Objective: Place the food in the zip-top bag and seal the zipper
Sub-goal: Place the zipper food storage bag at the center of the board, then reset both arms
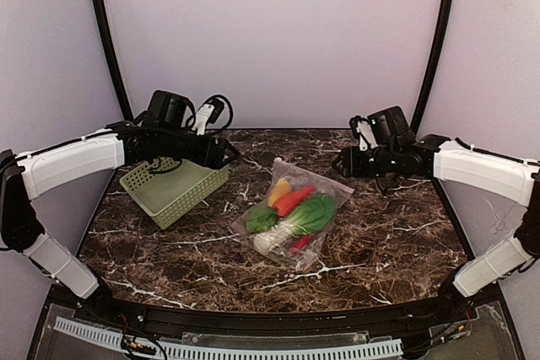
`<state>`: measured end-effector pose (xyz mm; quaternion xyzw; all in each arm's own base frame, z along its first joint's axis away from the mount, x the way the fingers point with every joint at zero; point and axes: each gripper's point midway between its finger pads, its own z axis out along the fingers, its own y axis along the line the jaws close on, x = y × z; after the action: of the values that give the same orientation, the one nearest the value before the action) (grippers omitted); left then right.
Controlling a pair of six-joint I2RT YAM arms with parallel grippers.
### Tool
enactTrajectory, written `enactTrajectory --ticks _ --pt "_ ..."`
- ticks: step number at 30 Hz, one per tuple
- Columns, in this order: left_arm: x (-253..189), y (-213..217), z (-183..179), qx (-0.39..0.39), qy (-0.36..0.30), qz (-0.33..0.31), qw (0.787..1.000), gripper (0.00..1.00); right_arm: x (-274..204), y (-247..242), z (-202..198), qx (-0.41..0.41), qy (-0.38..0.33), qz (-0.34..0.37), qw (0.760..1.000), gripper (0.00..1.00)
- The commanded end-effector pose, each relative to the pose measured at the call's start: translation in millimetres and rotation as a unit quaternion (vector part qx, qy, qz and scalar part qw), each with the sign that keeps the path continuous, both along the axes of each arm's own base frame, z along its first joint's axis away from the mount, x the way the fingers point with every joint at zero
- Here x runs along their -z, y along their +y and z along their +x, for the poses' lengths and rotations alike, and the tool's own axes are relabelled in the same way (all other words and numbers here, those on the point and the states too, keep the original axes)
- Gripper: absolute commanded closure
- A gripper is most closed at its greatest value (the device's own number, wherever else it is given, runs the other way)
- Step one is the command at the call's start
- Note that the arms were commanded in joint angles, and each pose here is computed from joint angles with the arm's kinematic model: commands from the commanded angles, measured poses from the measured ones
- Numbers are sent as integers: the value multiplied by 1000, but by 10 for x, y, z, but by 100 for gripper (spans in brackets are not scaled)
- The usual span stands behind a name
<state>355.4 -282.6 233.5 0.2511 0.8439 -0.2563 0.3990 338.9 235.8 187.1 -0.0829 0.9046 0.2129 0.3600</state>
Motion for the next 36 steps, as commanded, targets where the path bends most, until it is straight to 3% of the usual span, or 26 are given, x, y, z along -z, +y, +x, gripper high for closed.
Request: enactTrajectory --ticks 1,5,8,11,19,25,32,36 --pt "-131 223 -6 -45 -18 -10 999 21 15 -66 54 1 -7 7 1000 41" --pt "-110 446 20 -80 -20 -16 996 18 37 -193 67 8 -13 -3 1000 12" --pt "-53 662 64 -108 -21 -16 994 18 46 -337 92 18 -21 -12 1000 2" --pt "-7 909 119 -148 -22 -7 989 18 58 -513 119 31 -28 -17 999 1" --pt "-101 1758 324 -262 -43 -86 960 17 41 -1226 174 108 -44 -25 993 1" --pt "-129 2499 269 -362 -87 -93 924 16 -93 -1747 125 166 -81 -23 983 1" --pt "-122 3084 -76 -473 -180 -26 862 8 -304 -2175 20 221 -177 -37 958 1" --pt "-53 3227 -199 -495 -213 4 842 8 -372 -2272 -21 231 -234 -60 942 1"
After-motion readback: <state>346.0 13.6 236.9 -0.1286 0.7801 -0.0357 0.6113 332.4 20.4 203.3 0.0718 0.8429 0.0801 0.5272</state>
